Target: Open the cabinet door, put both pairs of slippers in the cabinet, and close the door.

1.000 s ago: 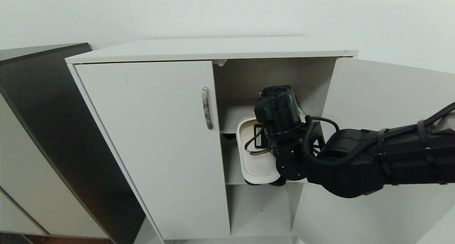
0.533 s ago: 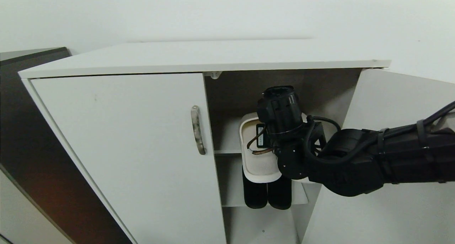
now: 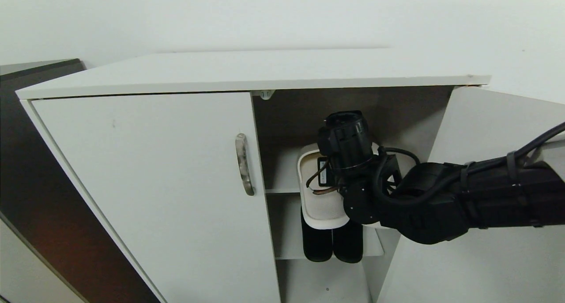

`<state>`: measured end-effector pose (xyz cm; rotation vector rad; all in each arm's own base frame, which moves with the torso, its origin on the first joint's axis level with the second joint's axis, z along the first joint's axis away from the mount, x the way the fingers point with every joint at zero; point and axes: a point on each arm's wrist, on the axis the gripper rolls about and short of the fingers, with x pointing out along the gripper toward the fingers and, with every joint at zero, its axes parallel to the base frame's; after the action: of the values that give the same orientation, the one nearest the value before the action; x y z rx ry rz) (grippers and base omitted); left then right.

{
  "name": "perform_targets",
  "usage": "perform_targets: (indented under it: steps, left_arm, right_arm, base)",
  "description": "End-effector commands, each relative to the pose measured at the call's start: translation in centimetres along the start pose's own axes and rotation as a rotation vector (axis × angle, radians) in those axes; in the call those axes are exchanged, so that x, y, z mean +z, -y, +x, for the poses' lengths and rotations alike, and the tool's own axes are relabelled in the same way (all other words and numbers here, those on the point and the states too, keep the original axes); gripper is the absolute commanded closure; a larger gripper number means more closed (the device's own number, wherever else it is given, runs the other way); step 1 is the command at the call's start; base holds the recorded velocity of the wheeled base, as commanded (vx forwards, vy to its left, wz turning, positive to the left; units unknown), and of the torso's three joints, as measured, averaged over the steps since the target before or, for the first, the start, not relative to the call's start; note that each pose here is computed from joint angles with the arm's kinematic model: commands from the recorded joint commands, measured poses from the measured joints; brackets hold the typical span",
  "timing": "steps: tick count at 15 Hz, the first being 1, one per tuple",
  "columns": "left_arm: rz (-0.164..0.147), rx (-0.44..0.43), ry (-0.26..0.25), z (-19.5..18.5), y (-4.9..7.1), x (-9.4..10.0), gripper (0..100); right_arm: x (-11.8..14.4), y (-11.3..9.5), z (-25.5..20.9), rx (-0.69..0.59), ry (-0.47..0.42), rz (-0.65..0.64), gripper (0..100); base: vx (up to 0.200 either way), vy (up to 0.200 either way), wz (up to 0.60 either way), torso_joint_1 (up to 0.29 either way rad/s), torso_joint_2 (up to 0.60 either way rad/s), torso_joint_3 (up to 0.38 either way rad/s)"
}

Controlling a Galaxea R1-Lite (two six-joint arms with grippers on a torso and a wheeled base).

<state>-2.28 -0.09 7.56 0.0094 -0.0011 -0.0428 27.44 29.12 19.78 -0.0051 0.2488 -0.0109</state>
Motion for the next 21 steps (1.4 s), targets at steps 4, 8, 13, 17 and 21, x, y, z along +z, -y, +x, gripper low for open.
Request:
perform_targets:
  steps: [4,8,13,17,21]
  left_arm:
    - [0.000,0.000,-0.001,0.0,0.0,0.0,100]
    - [0.000,0.000,-0.001,0.0,0.0,0.0,100]
    - [0.000,0.001,-0.001,0.0,0.0,0.0,100]
    - [0.000,0.000,0.001,0.0,0.0,0.0,100]
    - [0.000,0.000,0.001,0.0,0.0,0.0,100]
  right_arm:
    - [0.5,-0.8,3.2,-0.010,0.015,0.036,100]
    - [1.1,-0.8,4.9,-0.032,0.032,0.036,100]
    - [1.8,-0.9,6.9,-0.056,0.060,0.043,100]
    - [2.2,-1.0,7.8,-0.066,0.061,0.038,100]
    - [2.0,-0.9,8.2,-0.066,0.055,0.035,100]
  base:
    - [0.000,0.000,0.00,0.000,0.00,0.000]
    - [0.000,0.000,0.00,0.000,0.00,0.000]
    - [0.000,0.000,0.00,0.000,0.00,0.000]
    - [0.000,0.000,0.00,0.000,0.00,0.000]
    - [0.000,0.000,0.00,0.000,0.00,0.000]
